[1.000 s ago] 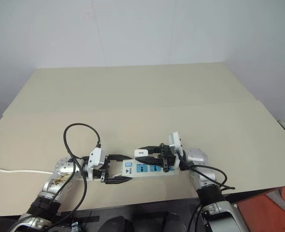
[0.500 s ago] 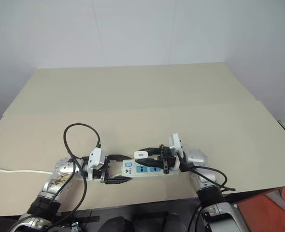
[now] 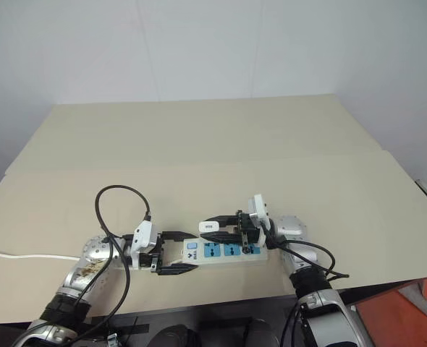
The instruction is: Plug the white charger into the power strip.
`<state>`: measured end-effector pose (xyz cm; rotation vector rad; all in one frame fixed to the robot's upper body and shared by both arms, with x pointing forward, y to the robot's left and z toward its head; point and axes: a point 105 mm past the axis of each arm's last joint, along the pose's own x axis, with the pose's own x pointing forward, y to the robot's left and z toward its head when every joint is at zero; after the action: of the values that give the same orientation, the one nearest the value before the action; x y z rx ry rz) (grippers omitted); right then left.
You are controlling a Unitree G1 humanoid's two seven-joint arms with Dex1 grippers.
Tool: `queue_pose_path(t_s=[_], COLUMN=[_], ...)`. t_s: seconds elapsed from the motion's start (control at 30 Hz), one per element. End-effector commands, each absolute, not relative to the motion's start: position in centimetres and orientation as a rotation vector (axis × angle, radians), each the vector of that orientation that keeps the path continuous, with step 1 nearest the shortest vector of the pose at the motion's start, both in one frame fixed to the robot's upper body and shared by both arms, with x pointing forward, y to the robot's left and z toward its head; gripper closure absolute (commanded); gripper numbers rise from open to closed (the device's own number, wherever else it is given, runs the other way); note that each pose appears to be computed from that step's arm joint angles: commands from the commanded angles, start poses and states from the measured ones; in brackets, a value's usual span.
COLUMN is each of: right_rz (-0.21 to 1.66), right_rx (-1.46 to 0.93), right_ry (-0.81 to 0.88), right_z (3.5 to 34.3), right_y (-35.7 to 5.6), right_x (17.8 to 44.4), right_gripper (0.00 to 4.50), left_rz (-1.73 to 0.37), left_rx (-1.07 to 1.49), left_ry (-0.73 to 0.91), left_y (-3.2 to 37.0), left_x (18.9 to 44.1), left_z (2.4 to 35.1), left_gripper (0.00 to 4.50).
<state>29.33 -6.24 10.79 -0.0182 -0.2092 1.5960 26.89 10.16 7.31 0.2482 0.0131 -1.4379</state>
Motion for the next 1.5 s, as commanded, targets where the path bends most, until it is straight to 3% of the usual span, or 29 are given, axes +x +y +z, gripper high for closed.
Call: queue_pose_path(t_s=[0.03, 1.23, 1.5], right_rz=[1.579, 1.557, 1.569], right_rx=[-0.015, 0.066, -0.068], right_ry=[0.044, 0.095, 0.191], right_z=[5.9, 5.5, 3.1], right_y=[-7.9, -6.1, -7.2], right_x=[28.0, 27.0, 26.8], right_gripper=[3.35, 3.35, 3.35], left_rz=[-1.390, -1.393, -1.390], left_rx=[0.268, 0.266, 0.269], left_ry=[0.016, 0.013, 0.015], left_y=[10.7, 10.5, 10.6], left_x=[27.3, 27.4, 27.5], left_z=[7.5, 7.4, 7.4], left_gripper=[1.27, 1.27, 1.27])
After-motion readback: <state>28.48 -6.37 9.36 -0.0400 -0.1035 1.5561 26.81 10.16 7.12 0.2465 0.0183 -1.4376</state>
